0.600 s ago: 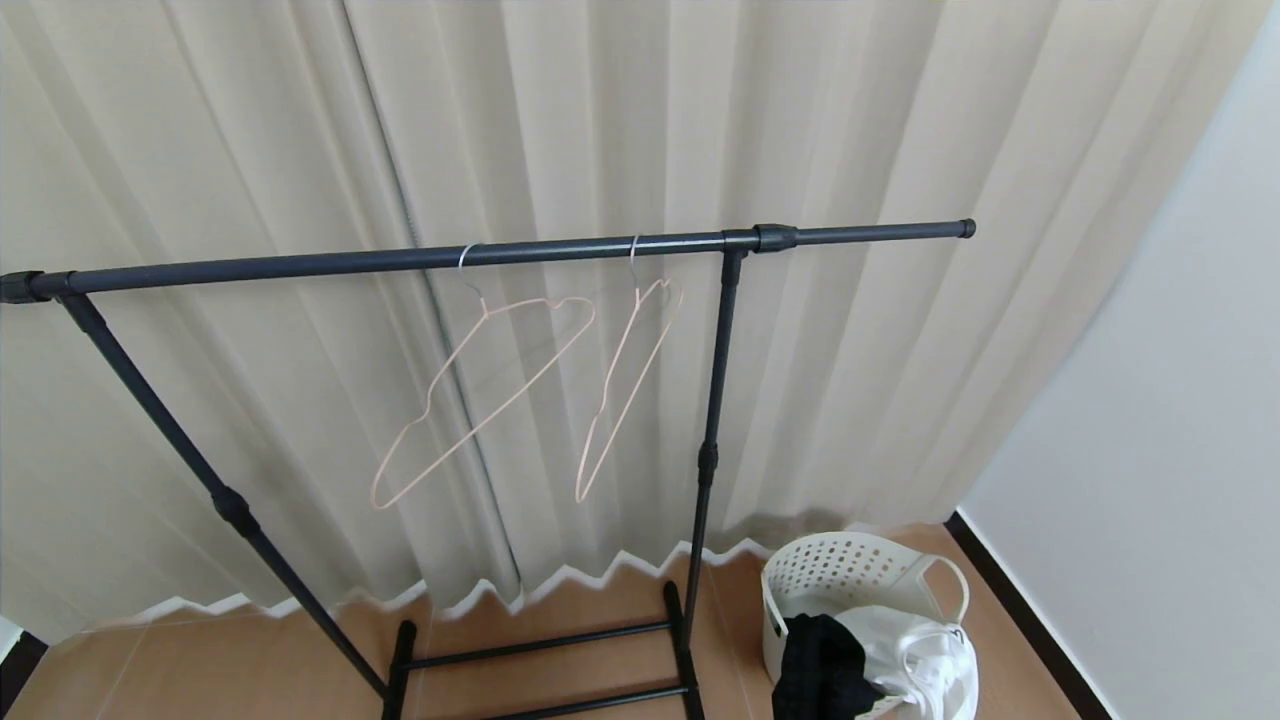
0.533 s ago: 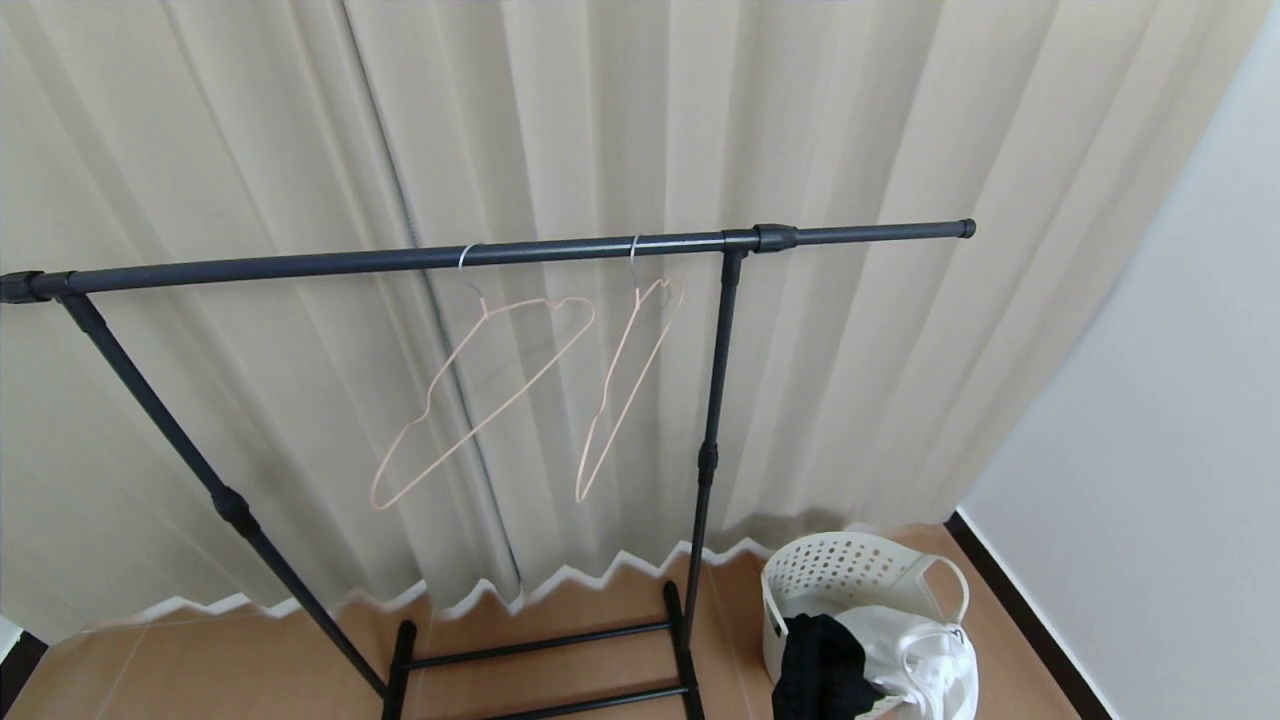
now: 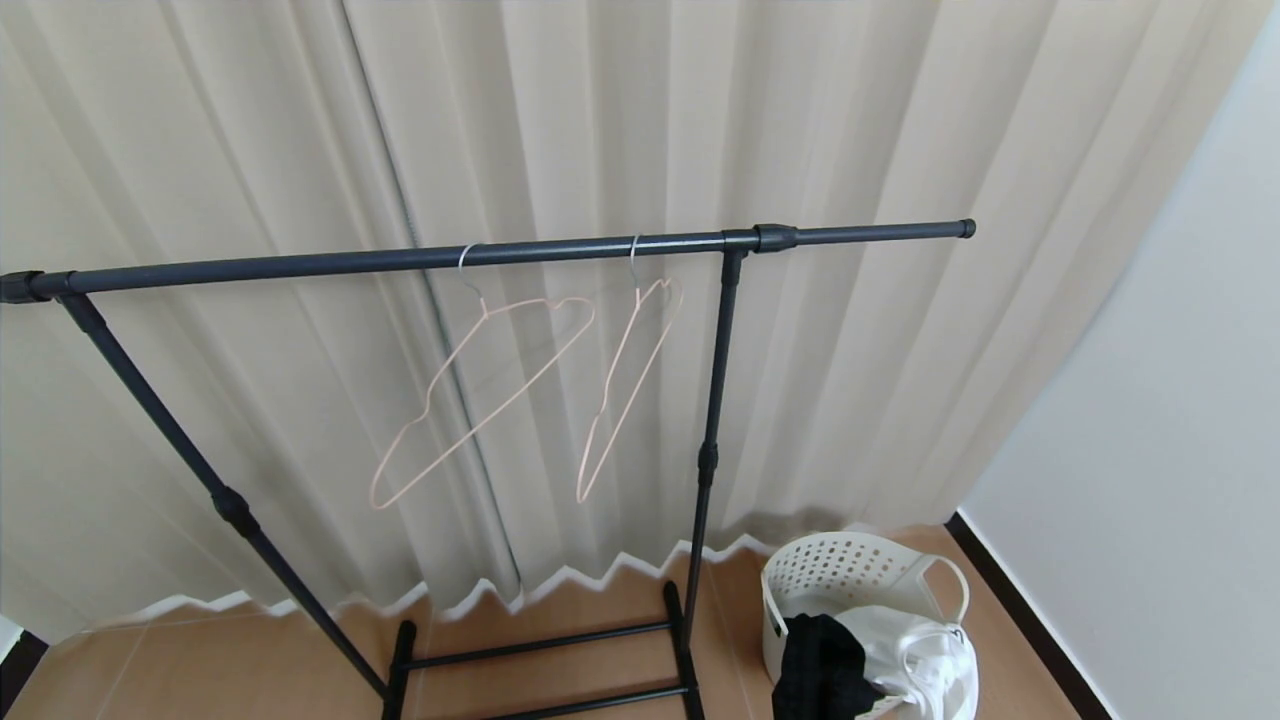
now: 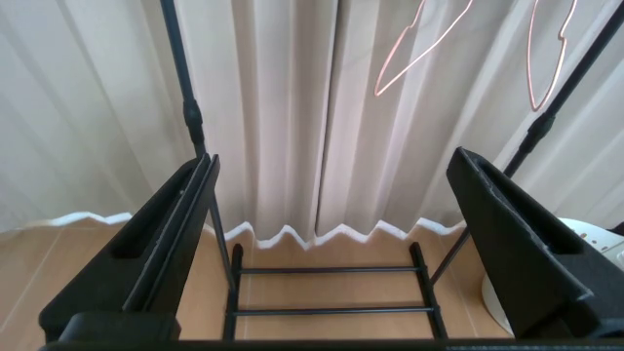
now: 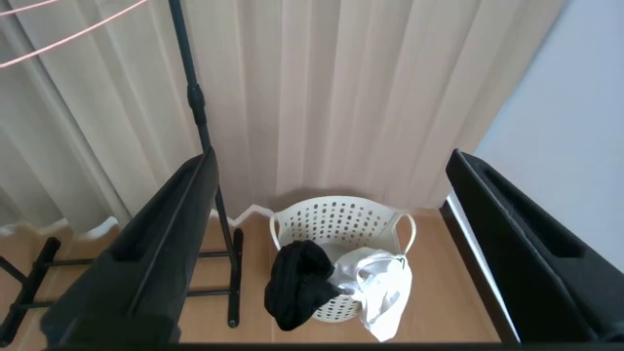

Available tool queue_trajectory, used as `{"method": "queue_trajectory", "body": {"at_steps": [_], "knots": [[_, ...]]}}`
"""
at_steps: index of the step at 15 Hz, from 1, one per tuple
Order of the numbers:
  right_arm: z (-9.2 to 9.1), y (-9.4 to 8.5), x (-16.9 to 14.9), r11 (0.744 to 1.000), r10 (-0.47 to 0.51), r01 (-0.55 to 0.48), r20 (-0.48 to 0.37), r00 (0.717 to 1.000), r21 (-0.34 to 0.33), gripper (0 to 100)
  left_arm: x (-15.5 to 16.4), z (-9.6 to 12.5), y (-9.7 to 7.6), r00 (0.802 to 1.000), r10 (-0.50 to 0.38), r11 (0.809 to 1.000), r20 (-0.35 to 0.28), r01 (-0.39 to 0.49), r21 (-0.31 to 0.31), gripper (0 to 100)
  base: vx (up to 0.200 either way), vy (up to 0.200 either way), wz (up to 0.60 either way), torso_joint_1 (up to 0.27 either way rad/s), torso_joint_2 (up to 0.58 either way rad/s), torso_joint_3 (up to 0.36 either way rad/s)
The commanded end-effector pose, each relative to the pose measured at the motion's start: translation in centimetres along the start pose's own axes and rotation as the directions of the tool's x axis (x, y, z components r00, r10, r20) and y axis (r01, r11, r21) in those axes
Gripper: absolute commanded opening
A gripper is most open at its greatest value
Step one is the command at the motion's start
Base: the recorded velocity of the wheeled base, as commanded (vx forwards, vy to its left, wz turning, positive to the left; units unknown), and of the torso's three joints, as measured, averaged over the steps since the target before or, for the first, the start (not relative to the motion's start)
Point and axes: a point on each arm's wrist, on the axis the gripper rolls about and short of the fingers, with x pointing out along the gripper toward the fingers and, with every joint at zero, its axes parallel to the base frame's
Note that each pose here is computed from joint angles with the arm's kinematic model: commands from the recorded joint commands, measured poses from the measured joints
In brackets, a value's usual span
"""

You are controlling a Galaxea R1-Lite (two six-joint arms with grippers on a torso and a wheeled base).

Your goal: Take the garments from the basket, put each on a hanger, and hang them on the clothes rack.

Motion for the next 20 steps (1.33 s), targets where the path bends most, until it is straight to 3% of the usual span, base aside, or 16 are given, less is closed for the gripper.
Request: {"method": "queue_trajectory", "body": {"at_steps": [1, 20], "knots": [[0.0, 0.0, 0.01, 1.0, -0.001, 0.001, -0.001, 1.0, -0.003, 100, 0.0, 0.0, 0.0, 1.0, 0.002, 1.0, 0.0, -0.002, -0.001, 100, 0.0, 0.0, 0.0, 0.0, 0.0, 0.0], [0.0, 0.0, 0.01, 1.0, 0.002, -0.002, -0.001, 1.0, 0.0, 100, 0.0, 0.02, 0.0, 1.0, -0.001, 1.0, 0.001, 0.001, -0.006, 100, 0.0, 0.0, 0.0, -0.006, 0.01, 0.007]]}}
